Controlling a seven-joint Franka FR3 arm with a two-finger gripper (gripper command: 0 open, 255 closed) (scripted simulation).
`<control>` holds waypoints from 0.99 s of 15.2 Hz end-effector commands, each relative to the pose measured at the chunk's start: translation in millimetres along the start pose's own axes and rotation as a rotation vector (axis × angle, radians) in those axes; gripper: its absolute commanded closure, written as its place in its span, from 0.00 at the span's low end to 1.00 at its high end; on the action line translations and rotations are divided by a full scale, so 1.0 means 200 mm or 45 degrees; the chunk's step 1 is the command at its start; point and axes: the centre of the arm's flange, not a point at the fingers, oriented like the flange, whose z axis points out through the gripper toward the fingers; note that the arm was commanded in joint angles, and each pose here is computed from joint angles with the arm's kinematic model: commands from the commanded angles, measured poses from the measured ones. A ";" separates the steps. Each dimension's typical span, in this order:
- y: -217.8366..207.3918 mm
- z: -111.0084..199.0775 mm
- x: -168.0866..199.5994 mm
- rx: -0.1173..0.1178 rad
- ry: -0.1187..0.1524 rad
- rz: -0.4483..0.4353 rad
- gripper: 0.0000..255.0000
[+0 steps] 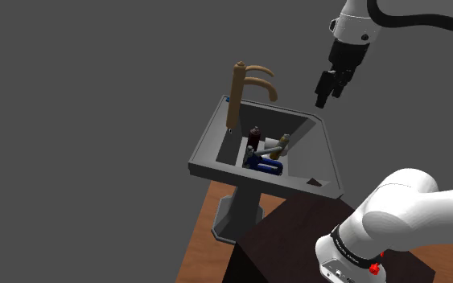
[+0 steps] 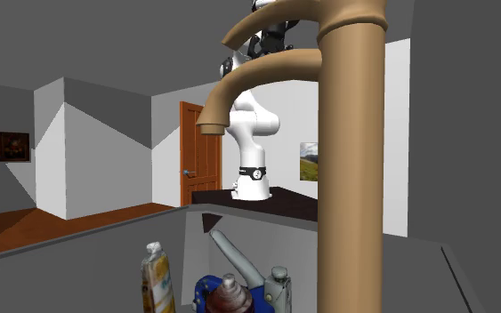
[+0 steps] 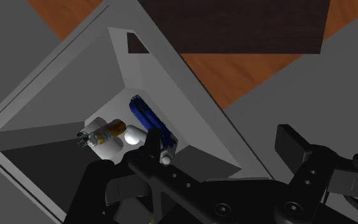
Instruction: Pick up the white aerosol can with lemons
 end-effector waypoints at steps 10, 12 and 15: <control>0.44 0.36 0.32 0.108 -0.050 0.047 0.00; 0.53 0.45 0.39 0.132 -0.061 0.058 0.00; 0.67 0.59 0.49 0.168 -0.077 0.073 0.00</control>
